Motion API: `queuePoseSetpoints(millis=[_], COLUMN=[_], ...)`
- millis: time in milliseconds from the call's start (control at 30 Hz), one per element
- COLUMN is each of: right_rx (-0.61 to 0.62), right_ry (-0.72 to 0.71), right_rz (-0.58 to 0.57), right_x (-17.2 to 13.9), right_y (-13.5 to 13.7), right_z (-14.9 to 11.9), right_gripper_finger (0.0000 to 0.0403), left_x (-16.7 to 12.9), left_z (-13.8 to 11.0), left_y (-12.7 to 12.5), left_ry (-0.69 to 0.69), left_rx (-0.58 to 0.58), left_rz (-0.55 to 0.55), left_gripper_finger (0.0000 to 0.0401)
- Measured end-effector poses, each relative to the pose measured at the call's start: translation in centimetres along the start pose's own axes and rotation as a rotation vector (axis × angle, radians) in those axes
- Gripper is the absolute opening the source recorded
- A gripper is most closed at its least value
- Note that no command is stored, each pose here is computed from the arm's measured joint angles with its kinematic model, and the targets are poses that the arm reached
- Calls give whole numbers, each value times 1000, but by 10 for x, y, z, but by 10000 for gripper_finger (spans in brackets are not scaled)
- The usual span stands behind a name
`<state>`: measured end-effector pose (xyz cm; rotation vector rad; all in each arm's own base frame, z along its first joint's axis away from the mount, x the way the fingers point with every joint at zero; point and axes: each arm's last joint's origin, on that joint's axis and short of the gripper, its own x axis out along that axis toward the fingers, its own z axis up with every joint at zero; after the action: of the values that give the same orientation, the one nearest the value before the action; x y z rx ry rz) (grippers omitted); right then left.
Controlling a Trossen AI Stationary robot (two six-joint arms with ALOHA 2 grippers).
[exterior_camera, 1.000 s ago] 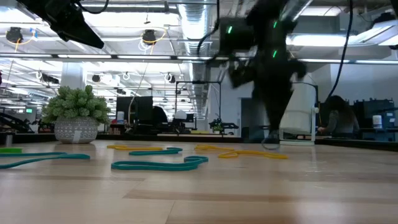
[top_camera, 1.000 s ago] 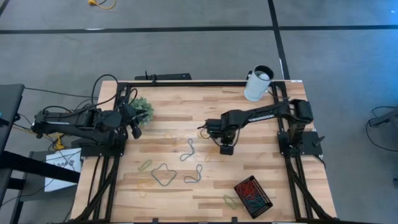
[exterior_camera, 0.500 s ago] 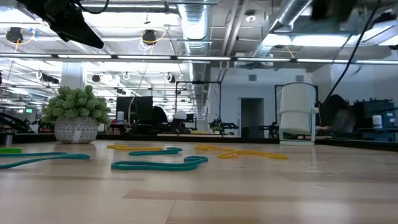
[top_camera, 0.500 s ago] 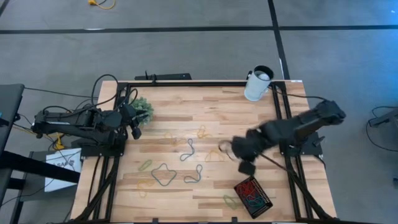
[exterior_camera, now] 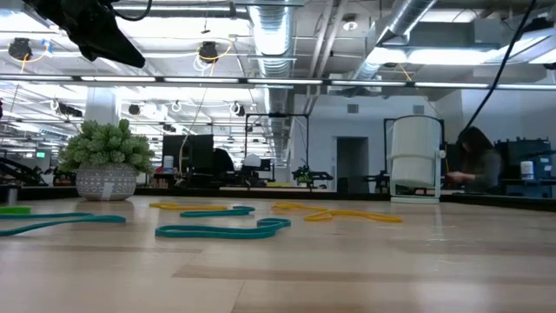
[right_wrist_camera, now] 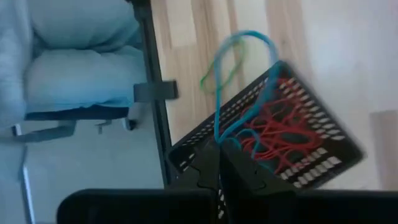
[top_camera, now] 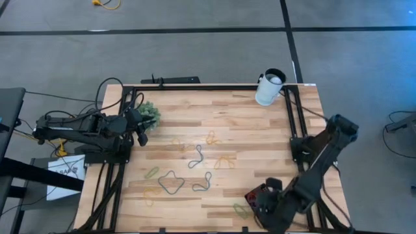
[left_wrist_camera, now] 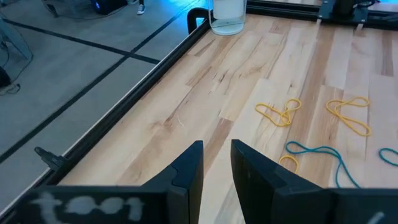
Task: Pick and place rubber bands into bin
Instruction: Put the blue rubber band into the black basket
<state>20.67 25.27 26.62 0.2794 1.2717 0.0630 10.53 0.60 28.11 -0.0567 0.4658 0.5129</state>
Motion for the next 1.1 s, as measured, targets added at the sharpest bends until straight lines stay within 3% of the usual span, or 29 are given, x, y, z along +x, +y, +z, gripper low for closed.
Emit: queuePoseSetpoints(millis=[333,500,767,933,1100], right_rx=[118,122,102,98,209], right_ry=[87,72,-146,-146,-139], right_rz=[-24,-28,-69,-93,-147], right_x=[66,56,23,29,43], right_y=[23,28,27,24,13], right_z=[-10,-22,-36,-43,-58], right_gripper_finger=[0,0,0,0,0], left_x=[0,0,0,0,0], left_z=[0,0,0,0,0], left_y=[0,0,0,0,0], left_ry=[0,0,0,0,2], left_rx=[-34,-34,-34,-34,-34], left_rz=[0,1,0,0,-4], left_gripper_finger=[73,73,73,73,73])
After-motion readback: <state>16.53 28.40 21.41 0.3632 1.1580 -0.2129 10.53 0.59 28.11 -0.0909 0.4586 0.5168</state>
